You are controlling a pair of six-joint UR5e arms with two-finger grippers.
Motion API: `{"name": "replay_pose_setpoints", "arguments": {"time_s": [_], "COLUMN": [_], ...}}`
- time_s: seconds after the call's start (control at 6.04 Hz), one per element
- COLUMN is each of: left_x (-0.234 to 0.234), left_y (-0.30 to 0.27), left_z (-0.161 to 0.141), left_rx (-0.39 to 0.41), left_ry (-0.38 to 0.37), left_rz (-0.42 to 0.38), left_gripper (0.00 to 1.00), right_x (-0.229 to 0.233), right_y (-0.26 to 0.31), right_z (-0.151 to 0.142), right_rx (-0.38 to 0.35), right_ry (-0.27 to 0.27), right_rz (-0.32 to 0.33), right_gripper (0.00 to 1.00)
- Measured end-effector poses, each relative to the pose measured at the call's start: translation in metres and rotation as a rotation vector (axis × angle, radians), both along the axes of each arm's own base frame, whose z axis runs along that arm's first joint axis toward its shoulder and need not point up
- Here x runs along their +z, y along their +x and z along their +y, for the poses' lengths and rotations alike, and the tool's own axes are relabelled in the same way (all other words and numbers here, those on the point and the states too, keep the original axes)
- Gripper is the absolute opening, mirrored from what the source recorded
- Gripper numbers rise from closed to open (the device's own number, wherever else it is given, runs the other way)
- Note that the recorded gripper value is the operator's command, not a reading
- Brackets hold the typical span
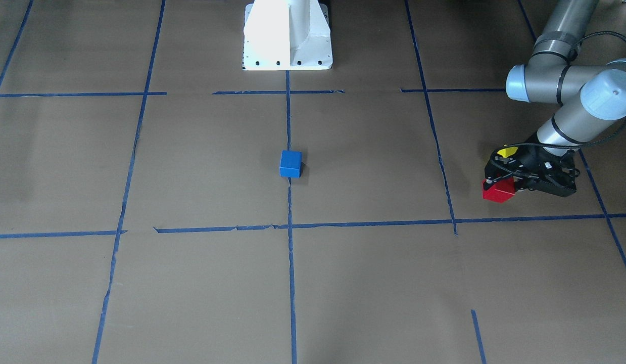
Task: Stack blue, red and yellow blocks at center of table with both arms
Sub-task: 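Carry the red block with the left gripper above the blue block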
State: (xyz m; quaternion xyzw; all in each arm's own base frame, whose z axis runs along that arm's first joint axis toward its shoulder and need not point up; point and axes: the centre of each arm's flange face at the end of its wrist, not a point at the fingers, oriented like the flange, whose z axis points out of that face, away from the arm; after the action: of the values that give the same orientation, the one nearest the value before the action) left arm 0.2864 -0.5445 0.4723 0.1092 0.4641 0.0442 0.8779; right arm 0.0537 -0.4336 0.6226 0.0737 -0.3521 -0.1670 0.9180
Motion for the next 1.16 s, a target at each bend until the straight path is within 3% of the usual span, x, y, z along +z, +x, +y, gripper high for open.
{"name": "replay_pose_setpoints", "arguments": {"time_s": [0.17,0.5,0.83,1.16], "left_x": [-0.044,-0.149,-0.260,-0.313], "left_y": [0.041,0.138,0.224,0.285], "left_z": [-0.003,0.005,0.049,0.101], "left_rx": [-0.051,-0.103,-0.122,-0.098], "left_ry": [-0.065,-0.104,-0.128,-0.087], "left_rz": [0.037,-0.012,-0.097,-0.130], "left_gripper": [0.07,0.07,0.07,0.08], "right_x": [0.001,0.002,0.002,0.003], "right_y": [0.000,0.000,0.000,0.000], "right_z": [0.001,0.002,0.002,0.002], "right_rx": [0.000,0.000,0.000,0.000], "right_ry": [-0.002,-0.003,-0.003,-0.004], "right_rz": [0.000,0.000,0.000,0.001], "right_gripper": [1.00,1.00,1.00,1.00]}}
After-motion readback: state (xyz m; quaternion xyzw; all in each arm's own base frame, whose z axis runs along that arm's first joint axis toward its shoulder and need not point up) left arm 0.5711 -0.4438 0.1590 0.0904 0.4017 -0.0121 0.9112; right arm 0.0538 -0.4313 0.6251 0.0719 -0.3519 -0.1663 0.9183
